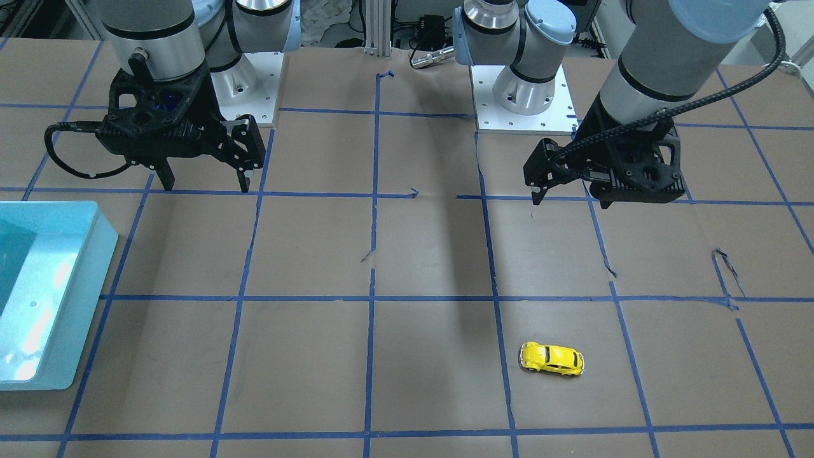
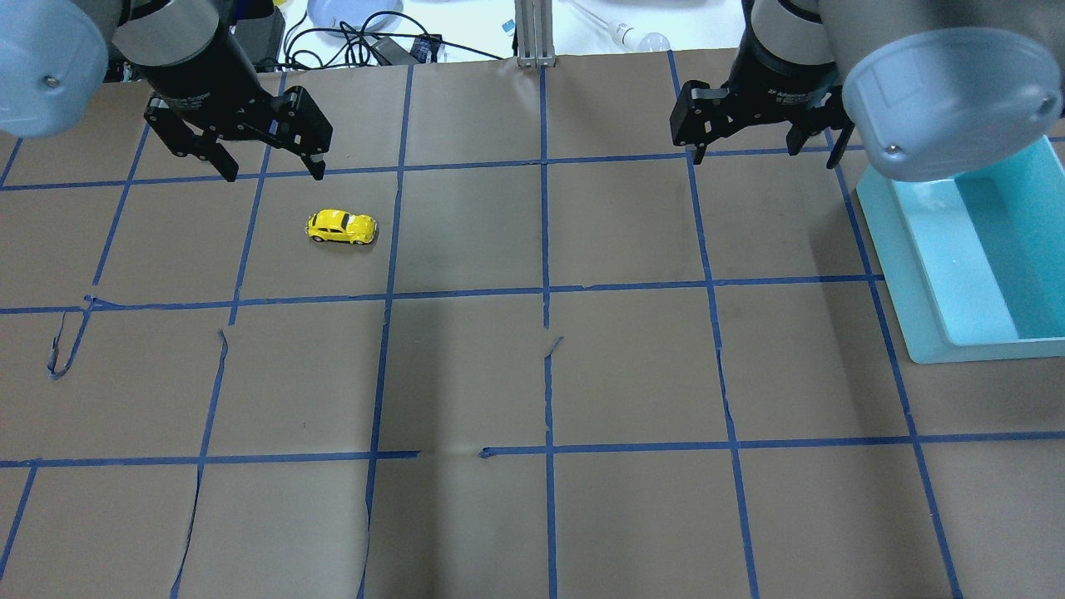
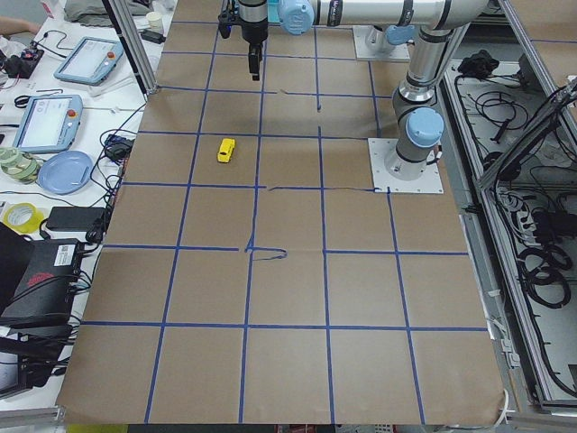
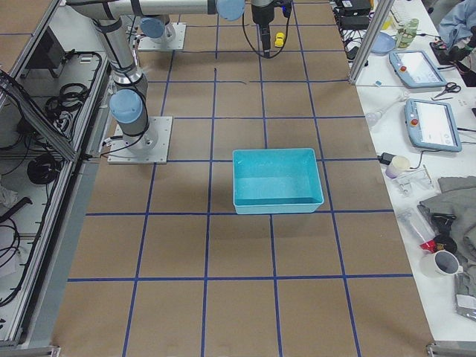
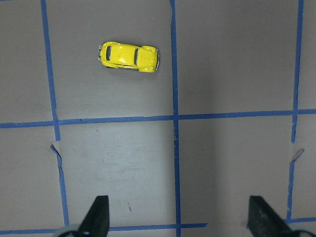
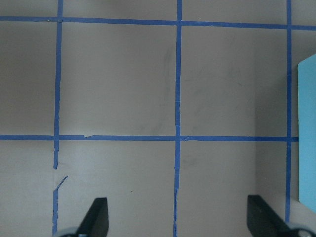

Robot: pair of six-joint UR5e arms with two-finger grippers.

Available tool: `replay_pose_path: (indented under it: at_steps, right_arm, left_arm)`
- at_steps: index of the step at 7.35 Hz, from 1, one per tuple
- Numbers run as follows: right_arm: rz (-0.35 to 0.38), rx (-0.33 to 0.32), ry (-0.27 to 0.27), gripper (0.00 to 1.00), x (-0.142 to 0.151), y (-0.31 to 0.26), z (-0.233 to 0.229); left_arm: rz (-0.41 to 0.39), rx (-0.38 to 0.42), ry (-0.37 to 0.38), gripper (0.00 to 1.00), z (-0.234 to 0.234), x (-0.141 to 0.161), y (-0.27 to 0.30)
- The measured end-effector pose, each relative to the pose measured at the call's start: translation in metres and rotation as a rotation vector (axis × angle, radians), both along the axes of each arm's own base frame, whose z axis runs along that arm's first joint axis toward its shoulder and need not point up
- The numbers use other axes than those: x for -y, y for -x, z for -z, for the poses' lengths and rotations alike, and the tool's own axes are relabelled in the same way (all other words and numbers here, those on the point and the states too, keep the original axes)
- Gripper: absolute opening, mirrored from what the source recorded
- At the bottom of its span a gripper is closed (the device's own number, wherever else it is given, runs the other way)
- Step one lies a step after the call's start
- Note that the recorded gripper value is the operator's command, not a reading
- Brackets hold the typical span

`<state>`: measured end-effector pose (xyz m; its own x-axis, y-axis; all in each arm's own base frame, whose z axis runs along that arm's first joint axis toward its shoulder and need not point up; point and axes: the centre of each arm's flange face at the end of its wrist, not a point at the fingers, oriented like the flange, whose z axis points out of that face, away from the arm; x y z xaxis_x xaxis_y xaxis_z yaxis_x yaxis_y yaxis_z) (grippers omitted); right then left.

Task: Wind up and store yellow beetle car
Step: 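Move the left gripper above the yellow toy beetle car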

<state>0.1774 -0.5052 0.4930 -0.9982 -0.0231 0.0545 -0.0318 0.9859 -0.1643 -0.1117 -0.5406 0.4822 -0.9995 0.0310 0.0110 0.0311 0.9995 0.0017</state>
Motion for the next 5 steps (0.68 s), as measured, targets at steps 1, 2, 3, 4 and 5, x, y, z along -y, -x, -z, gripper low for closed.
replay_pose_path:
  at_steps: [1,2,3,4,5]
  right_arm:
    - [0.0,0.0,0.0,1.0,0.0,0.0,0.0]
    - [0.0,0.0,0.0,1.0,0.0,0.0,0.0]
    - [0.0,0.0,-0.001,1.0,0.0,0.0,0.0]
    - [0.0,0.0,0.0,1.0,0.0,0.0,0.0]
    - [-0.001,0.0,0.0,1.0,0.0,0.0,0.0]
  left_arm:
    - [0.0,0.001,-0.004,1.0,0.001,0.0,0.0]
    - [-0.001,-0.002,-0.01,1.0,0.003,-0.001,0.001]
    - [-0.002,-0.008,-0.019,1.0,0.006,-0.003,0.003]
    - [0.0,-0.011,-0.027,1.0,0.009,-0.005,0.005]
    - [0.002,-0.012,-0.028,1.0,0.011,-0.008,0.007]
